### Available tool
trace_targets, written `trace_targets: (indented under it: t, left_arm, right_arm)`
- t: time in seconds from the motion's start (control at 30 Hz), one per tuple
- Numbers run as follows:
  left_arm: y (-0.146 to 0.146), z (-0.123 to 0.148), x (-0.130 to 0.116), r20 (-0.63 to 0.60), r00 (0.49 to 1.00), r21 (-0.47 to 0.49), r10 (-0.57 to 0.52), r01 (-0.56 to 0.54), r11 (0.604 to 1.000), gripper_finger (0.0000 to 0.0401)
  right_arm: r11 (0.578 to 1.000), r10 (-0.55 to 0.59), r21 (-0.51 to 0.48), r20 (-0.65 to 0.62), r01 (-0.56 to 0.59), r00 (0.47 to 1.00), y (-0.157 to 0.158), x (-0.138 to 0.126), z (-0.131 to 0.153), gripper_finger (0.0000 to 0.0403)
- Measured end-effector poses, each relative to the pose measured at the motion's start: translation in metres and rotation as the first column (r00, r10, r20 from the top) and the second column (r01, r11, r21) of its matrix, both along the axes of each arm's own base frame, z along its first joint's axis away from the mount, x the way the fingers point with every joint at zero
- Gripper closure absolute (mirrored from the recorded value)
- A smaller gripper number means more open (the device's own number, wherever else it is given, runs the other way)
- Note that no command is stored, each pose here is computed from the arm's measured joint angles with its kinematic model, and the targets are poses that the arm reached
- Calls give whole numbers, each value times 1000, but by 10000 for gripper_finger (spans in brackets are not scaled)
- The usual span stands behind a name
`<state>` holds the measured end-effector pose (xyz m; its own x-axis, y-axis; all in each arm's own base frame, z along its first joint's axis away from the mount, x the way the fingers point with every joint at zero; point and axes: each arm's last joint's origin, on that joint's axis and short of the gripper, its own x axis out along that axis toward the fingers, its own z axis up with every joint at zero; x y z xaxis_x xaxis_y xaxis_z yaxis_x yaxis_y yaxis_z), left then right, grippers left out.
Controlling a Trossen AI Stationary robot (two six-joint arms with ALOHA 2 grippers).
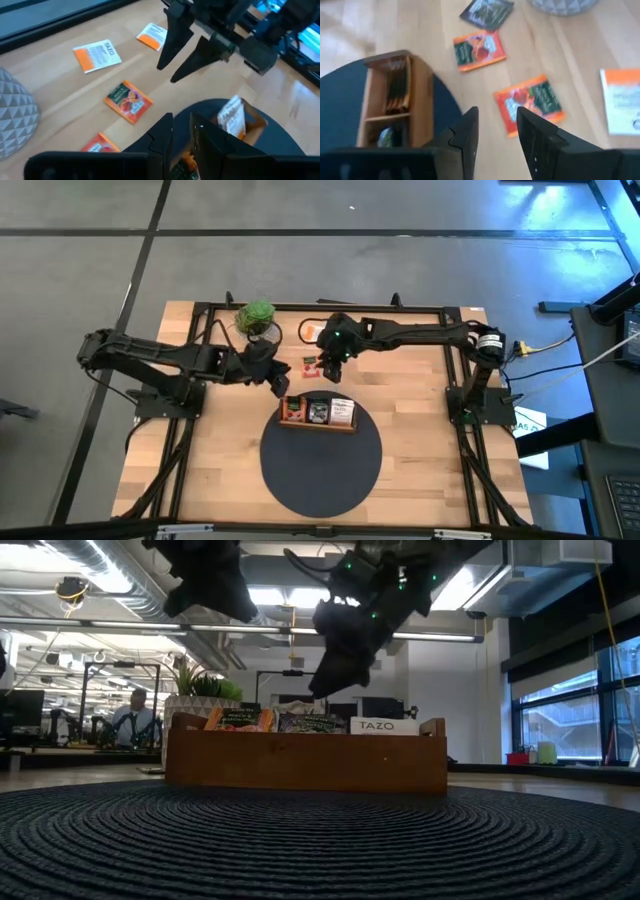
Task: Pick & Place Tea
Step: Put the right orange tea bag into the left slot of the wooden organizer
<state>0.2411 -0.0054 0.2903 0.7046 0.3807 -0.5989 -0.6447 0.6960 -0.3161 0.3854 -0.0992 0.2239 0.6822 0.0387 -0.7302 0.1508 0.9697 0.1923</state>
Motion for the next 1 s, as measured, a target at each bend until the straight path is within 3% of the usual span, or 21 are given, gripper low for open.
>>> trace_targets:
  t: [0.3,0.47,0.67,0.8,1.0]
  left_arm:
    - [9,-1,0,-9,999,-1,35,-35,999,341]
    - [20,-14,1,-119,989,7,82,-82,997,341]
    - [46,-44,25,-236,965,48,111,-103,994,338]
    - [72,-66,41,-251,964,-57,85,-102,993,337]
    - [98,-91,59,-199,980,-186,-1,-36,982,339]
  right_arm:
    - [993,63,-104,51,-57,997,-12,2,-16,267]
    - [995,17,-99,64,-10,998,-14,3,-14,267]
    - [997,-35,-60,70,39,997,-14,4,-13,267]
    - [998,-54,-13,-43,54,998,-11,-9,-13,267]
    - [999,-54,-12,-95,53,994,-5,-46,16,267]
